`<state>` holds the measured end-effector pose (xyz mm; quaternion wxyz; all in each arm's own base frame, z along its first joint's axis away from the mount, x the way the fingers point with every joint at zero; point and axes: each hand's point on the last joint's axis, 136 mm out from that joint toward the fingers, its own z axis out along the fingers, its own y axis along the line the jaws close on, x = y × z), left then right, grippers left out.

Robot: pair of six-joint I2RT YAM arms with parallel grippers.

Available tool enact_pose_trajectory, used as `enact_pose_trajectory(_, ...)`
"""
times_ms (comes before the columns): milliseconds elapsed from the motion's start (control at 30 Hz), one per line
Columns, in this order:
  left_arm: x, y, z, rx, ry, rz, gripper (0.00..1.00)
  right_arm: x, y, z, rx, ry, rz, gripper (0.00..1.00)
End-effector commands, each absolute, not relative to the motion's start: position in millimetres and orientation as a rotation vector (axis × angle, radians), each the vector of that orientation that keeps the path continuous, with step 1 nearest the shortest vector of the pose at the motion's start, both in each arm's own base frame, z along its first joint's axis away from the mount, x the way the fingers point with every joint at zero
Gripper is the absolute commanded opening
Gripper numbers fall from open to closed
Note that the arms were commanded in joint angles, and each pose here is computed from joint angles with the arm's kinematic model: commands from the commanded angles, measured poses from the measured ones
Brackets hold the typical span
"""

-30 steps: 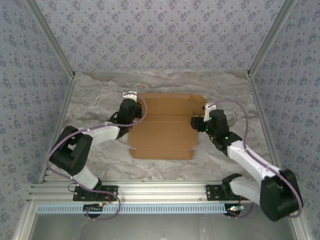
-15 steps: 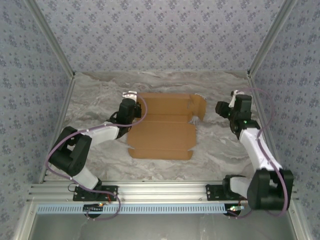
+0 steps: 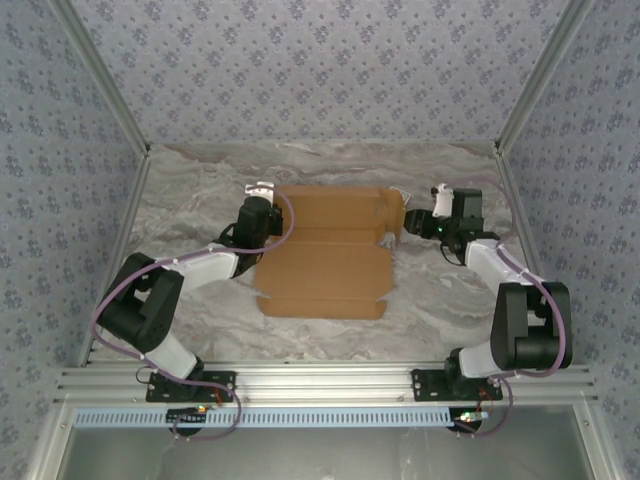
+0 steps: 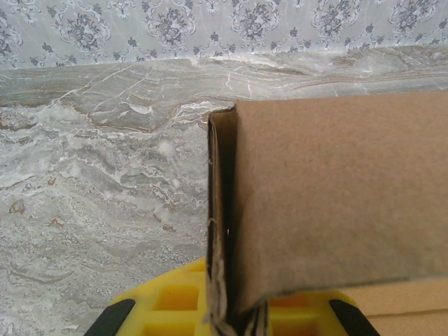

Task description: Fold the paper box

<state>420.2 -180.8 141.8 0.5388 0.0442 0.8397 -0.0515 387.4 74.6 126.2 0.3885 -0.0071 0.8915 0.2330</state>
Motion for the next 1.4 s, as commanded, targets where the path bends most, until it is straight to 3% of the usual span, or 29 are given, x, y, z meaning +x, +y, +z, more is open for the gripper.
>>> enact_pose_trajectory(0,422.7,-181.0,157.9,0.078,1.952,-0.16,0.0,379.0,91.9,131.7,-0.142,2.218,0.643,0.5)
enact_pose_trajectory(833,420.5,-182.3,158.4,0.093,1.955,-0.169,0.0,395.0,140.8,147.4,-0.526,2.072,0.632,0.45)
enact_pose_trajectory(1133,419.9,-183.5,159.3,0.099,1.953,-0.176,0.0,411.6,150.6,144.5,-0.579,2.061,0.584,0.51)
enact_pose_trajectory(1367,420.0,-184.0,159.0,0.101,1.953,-0.181,0.0,419.7,165.7,140.4,-0.632,2.049,0.573,0.5)
